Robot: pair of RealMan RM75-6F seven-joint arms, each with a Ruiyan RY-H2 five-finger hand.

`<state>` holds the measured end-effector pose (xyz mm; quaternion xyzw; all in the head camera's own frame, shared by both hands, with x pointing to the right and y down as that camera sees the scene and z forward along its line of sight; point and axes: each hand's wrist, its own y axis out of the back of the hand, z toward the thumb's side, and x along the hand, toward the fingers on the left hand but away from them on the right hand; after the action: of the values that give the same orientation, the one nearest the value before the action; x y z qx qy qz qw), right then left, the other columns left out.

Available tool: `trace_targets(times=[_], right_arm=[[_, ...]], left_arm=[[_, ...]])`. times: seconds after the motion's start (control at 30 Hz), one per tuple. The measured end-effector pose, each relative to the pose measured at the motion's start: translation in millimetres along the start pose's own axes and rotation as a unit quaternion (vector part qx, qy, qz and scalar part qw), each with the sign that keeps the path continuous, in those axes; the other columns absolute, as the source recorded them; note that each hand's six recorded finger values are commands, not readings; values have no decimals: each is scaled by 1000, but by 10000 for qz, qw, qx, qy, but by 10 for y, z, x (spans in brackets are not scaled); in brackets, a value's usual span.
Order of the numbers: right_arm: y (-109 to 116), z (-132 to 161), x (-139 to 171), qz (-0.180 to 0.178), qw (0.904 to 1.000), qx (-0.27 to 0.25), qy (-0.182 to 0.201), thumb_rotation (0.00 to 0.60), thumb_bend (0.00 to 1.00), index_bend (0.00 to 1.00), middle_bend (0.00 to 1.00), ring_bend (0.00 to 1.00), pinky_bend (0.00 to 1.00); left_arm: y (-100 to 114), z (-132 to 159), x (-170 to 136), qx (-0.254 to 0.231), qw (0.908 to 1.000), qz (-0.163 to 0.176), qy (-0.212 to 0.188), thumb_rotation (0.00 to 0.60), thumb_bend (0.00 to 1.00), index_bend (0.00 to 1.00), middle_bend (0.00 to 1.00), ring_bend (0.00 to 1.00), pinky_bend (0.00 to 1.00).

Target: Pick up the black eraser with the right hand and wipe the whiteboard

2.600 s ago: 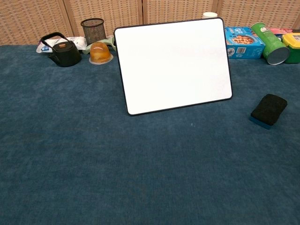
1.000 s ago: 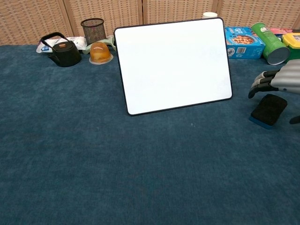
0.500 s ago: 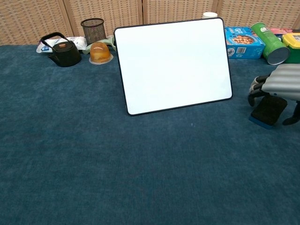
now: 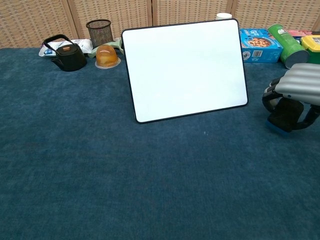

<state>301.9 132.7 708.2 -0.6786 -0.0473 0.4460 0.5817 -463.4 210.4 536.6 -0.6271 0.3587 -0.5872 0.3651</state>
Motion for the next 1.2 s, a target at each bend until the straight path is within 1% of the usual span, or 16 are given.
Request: trace_targets(times=[0.1, 0.17, 0.3, 0.4, 0.43, 0.47, 0.53, 0.63, 0.73, 0.93, 1.07, 1.2], right_arm=[[70, -2, 22, -265, 9995, -169, -68, 600, 273, 573, 597, 481, 659], [144, -9, 48, -523, 9982, -269, -144, 600, 279, 587, 612, 497, 676], [344, -11, 117, -1163, 9920, -384, -293, 600, 279, 593, 632, 513, 687], [570, 14, 176, -1794, 9821, -400, -409, 600, 281, 600, 641, 518, 688], [667, 29, 191, -2049, 9769, -379, -467, 600, 282, 605, 645, 520, 688], [735, 40, 192, -2217, 9731, -348, -517, 600, 283, 611, 650, 523, 688], [856, 74, 154, -2501, 9658, -247, -640, 600, 285, 622, 662, 532, 692], [987, 161, -3, -2750, 9581, -168, -790, 600, 287, 633, 675, 548, 711], [1069, 234, -197, -2811, 9555, -120, -890, 600, 287, 642, 683, 557, 726], [1130, 363, -579, -2594, 9602, 189, -1018, 600, 294, 652, 693, 572, 748], [1158, 444, -759, -2473, 9613, 420, -1143, 600, 300, 674, 716, 593, 766], [1198, 561, -896, -2469, 9587, 537, -1305, 600, 322, 680, 724, 611, 781]], left_arm=[[3, 0, -6, -12, 10000, 0, -10, 600, 112, 0, 0, 0, 5], [8, -4, -10, -30, 10000, 5, -8, 600, 113, 0, 0, 0, 5], [15, -12, -9, -50, 10000, 5, -12, 600, 112, 0, 0, 0, 4], [15, -8, -10, -52, 10000, -2, -31, 600, 113, 0, 0, 0, 5], [15, -6, -11, -51, 10000, -3, -38, 600, 113, 0, 0, 0, 5], [15, -3, -12, -49, 10000, -4, -47, 600, 113, 0, 0, 0, 5], [12, 2, -18, -32, 10000, -11, -66, 600, 112, 0, 0, 0, 4], [10, 0, -24, -41, 10000, -29, -68, 600, 112, 0, 0, 0, 5], [12, 1, -27, -48, 10000, -28, -76, 600, 112, 0, 0, 0, 5], [26, -16, -39, -76, 9999, -2, -70, 600, 113, 0, 0, 0, 4], [30, -28, -32, -92, 9999, -13, -60, 600, 112, 0, 0, 0, 5], [39, -35, -31, -103, 9999, -12, -58, 600, 112, 0, 0, 0, 4]])
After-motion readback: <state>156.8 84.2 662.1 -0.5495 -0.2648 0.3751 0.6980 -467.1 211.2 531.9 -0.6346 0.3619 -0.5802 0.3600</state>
